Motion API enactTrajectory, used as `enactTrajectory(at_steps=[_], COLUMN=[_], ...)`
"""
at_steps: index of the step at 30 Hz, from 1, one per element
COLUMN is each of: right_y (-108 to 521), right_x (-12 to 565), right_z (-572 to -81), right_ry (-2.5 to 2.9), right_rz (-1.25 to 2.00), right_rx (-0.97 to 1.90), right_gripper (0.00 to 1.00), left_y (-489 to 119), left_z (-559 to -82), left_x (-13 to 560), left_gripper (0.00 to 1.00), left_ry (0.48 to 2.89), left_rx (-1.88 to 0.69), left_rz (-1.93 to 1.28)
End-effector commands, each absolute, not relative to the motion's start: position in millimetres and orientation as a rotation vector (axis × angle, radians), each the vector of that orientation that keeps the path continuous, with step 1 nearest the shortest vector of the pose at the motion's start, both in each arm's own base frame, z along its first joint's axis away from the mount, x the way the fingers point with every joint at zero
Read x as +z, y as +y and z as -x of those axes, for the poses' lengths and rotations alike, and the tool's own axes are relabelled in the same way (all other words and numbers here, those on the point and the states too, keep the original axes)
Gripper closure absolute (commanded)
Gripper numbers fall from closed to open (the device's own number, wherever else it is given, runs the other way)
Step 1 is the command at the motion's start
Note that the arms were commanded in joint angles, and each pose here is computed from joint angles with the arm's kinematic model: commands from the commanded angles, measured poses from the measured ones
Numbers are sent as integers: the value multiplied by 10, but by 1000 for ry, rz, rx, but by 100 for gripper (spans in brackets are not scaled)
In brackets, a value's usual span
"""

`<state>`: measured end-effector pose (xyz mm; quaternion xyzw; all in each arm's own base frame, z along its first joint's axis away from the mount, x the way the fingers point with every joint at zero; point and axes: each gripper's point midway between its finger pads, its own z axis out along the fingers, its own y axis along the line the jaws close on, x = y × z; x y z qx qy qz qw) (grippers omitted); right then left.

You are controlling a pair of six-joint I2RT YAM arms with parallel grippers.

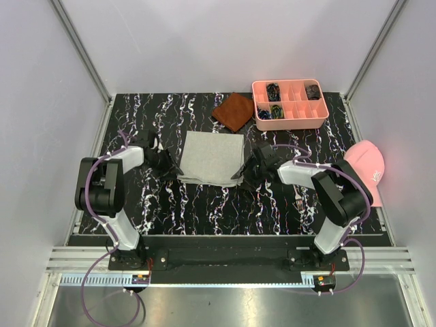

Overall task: Fold the napkin into a case and place the utensils inside
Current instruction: Smooth out the square-folded napkin at the center of the board.

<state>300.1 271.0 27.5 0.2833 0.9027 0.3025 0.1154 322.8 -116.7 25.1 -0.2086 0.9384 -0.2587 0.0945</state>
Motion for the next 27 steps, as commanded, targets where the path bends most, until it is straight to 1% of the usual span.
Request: enactTrajectory(at_steps=[1,7,10,13,17,23,26,27], right_y=[2679,2620,2586,2644,2702,2735,2725,2729], right_x=[337,343,320,287,198,174,136,134], right_z=[-3004,-2876,-2897,-2949,-2951,-2941,-2935,-2928], right_ry=[2557,2557,2528,2524,2547,2540,2545,2550], right_rz=[-965,-1008,-1041,-1059,-1086,-1100,-1105,-1108], right_rx=[873,848,839,861,877,914,902,907], right_gripper=[42,39,39,41,53,59,63,67], left_y=[-1169,-1187,-1189,-1197,-1188,-1187,-1197,-1202], left_z=[-3298,-3276,-3286,-3281,-3257,-3225,-3227,-3227], left_x=[387,416,431,450,453,433,431,430], left_gripper=[55,55,55,56,56,54,54,54], left_ry=[2712,2708,2702,2696,2695,2701,2701,2701], left_rx=[-770,-789,-791,-799,-793,-793,-802,-806], left_rz=[598,600,599,600,599,597,598,599])
